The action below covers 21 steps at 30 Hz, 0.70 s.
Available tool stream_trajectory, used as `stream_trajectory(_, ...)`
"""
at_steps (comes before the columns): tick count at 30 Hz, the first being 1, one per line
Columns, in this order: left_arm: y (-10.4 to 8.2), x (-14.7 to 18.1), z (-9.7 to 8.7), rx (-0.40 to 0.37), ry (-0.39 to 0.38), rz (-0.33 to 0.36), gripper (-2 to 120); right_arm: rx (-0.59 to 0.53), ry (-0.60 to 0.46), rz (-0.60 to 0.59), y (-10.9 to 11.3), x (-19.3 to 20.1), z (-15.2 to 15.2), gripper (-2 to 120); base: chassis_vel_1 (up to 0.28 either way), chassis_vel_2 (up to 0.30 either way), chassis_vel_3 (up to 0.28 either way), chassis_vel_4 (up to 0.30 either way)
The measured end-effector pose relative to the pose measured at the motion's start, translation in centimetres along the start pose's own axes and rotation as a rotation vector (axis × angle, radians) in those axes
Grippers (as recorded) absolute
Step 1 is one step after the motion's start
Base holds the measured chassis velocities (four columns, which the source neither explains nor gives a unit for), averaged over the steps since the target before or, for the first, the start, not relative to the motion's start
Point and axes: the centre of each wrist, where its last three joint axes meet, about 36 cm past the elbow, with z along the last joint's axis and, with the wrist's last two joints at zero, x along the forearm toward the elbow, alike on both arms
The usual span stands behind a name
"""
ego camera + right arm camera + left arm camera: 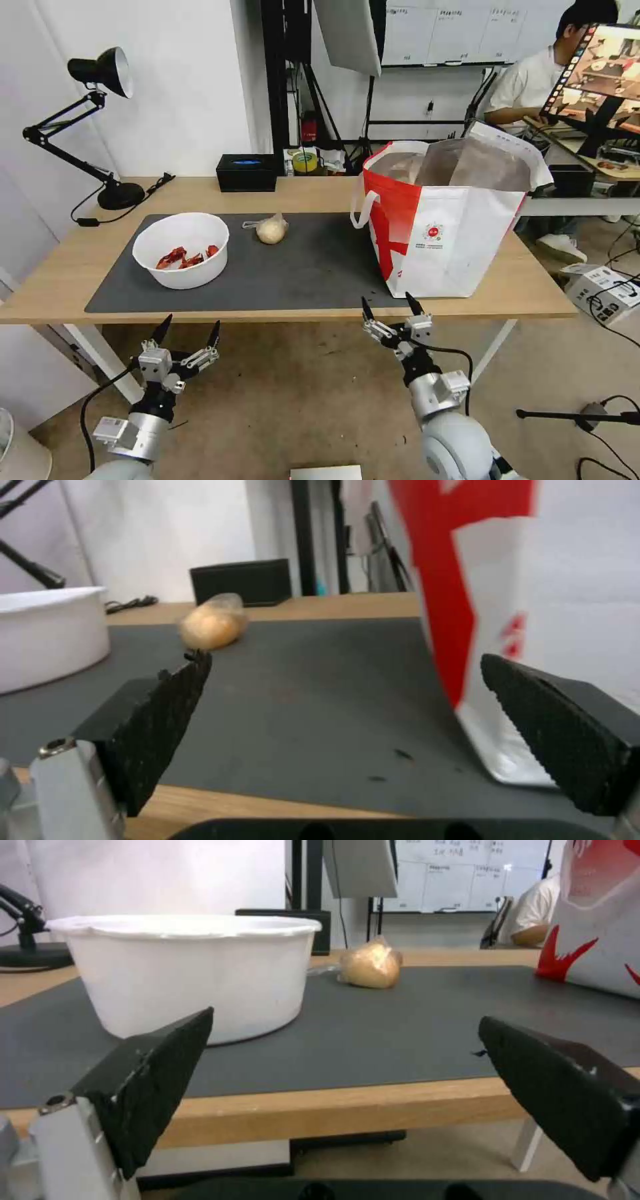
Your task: Pick up the trash from the table and place it into the takeout bag.
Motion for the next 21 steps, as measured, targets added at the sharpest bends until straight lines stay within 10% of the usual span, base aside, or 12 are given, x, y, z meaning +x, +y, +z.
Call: stream_trajectory(21,0.4,-0.3,0.2,-0.006,0.008,0.004,100,0.104,0.103,-0.048,4.1,-11.9,-3.7,100,0.0,0.0,0.0,0.0)
